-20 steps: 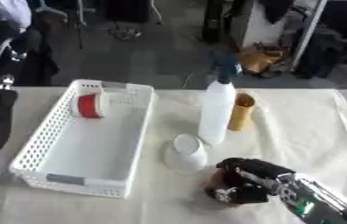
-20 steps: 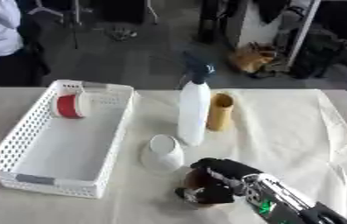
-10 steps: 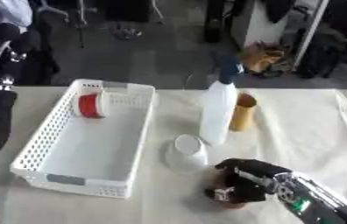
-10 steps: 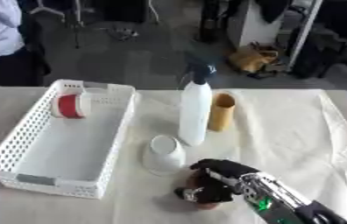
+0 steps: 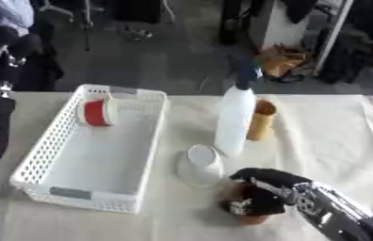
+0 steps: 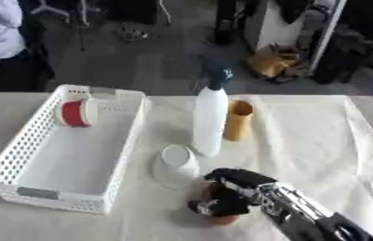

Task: Pick up objects on the table and place them in the box.

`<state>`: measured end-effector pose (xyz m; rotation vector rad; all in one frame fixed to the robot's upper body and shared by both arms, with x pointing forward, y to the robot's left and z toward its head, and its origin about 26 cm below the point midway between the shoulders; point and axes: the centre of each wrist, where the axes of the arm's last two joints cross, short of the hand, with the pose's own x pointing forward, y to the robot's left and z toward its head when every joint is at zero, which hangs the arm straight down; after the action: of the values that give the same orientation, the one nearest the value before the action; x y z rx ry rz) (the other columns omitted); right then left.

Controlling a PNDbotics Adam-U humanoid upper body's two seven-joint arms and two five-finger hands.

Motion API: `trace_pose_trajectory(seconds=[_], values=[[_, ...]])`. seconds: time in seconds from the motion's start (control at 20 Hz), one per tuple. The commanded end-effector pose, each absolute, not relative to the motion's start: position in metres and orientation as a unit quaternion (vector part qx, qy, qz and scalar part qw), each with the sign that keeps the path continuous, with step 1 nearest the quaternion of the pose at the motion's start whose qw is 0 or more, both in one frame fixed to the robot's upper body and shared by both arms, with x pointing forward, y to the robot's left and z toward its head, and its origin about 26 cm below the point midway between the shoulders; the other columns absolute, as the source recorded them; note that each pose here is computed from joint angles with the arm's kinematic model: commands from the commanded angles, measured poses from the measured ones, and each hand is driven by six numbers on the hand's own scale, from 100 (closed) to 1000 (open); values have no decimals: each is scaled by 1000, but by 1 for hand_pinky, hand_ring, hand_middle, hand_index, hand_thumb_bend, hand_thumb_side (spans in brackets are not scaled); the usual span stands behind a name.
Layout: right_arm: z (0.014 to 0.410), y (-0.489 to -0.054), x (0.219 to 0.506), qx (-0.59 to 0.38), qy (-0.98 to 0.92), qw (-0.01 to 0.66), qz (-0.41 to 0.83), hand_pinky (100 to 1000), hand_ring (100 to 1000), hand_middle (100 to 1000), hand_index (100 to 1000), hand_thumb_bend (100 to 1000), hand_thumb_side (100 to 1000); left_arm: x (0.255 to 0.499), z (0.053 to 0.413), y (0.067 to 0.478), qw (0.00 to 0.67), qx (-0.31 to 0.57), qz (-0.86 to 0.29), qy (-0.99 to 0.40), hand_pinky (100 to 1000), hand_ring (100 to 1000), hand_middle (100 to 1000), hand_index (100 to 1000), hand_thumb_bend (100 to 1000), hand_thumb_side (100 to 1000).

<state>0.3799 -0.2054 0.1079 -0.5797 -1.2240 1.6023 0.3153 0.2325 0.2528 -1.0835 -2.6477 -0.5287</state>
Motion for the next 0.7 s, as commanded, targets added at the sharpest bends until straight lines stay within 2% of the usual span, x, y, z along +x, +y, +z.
trace_pose_trajectory(seconds=[0.05,0.1,0.15,0.2,0.25,0.3,0.6,0.7], values=[[100,-216,380,-242,-484,512,667,725,998,1000,1000,535,820,313,261,233,101,-366,-187,-906,895,801,745,833,100,863],[101,-216,381,-241,-483,513,668,722,999,1000,1000,600,776,313,261,233,101,-366,-187,-906,897,801,744,832,100,861],[102,-216,381,-239,-481,514,669,722,999,1000,1000,600,776,313,261,233,102,-366,-187,-906,897,801,744,832,100,861],[102,-216,381,-237,-478,514,671,702,998,1000,1000,595,674,313,261,233,102,-366,-187,-906,898,801,744,831,100,862],[103,-217,382,-235,-474,515,674,702,998,1000,1000,595,674,313,261,233,103,-366,-187,-906,898,801,744,831,100,862],[104,-217,382,-233,-470,517,677,678,994,1000,1000,582,601,313,261,233,103,-366,-187,-906,901,800,743,830,100,862],[108,-218,383,-221,-458,526,682,606,984,1000,1000,564,528,313,261,233,105,-365,-186,-906,901,791,740,825,100,861],[107,-218,382,-216,-455,530,682,599,979,1000,1000,556,533,313,262,233,105,-365,-185,-906,902,791,740,824,100,863]])
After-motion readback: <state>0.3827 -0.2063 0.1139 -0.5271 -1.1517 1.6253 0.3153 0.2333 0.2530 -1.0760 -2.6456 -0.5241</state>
